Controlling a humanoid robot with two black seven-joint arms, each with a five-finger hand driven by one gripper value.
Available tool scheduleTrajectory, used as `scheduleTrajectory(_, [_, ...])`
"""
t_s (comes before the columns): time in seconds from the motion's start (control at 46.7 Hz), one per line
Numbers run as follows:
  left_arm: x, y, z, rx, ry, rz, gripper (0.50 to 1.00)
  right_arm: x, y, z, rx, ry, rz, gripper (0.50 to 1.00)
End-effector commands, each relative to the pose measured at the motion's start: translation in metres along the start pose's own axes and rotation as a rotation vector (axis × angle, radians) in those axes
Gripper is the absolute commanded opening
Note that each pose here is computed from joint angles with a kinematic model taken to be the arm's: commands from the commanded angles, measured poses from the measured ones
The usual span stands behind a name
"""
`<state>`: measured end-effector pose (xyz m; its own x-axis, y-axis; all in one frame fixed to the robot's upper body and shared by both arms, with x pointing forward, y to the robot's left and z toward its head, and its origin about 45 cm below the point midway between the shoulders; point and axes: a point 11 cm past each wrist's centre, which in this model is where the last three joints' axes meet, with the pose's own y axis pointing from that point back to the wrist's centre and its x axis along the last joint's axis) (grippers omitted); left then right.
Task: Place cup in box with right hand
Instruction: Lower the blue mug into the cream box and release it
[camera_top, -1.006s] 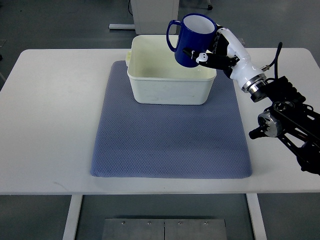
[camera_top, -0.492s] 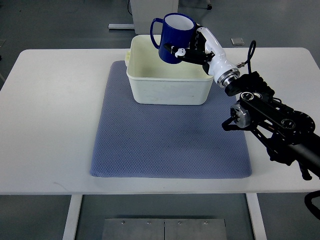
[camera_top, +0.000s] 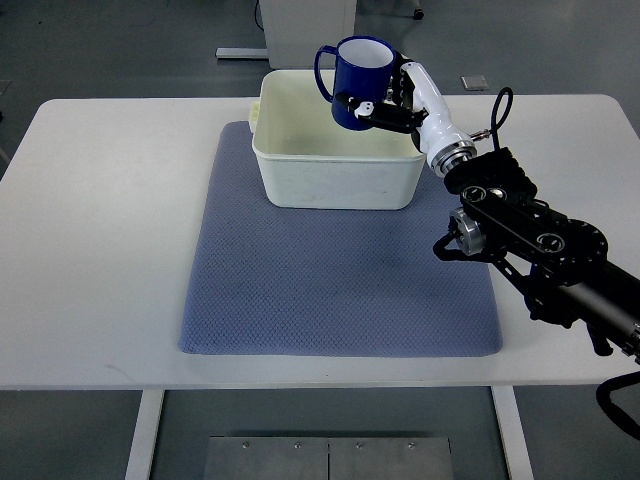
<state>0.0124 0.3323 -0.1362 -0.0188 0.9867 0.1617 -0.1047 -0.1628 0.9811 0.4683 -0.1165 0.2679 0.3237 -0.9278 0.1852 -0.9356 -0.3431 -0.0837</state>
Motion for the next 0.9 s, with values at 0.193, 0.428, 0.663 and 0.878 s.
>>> scheduleTrajectory(0.193, [0.0000,0.0000,0.0000,0.000,0.000,0.000,1.000,-0.0043,0.0022,0.0049,-0.007,0.026,0.007,0.500])
scheduleTrajectory(0.428, [0.0000,0.0000,0.0000,0.000,0.000,0.000,1.000,-0.0053,0.0040,0.0087,-0.017,0.031,0.008,0.500])
scheduleTrajectory(0.663, [0.0000,0.0000,0.0000,0.000,0.000,0.000,1.000,-0.0056,0.0044,0.0093,-0.019,0.029,0.008,0.558])
scheduleTrajectory(0.878, [0.0000,0.0000,0.0000,0.000,0.000,0.000,1.000,-0.0060,0.0051,0.0104,-0.022,0.026,0.008,0.746])
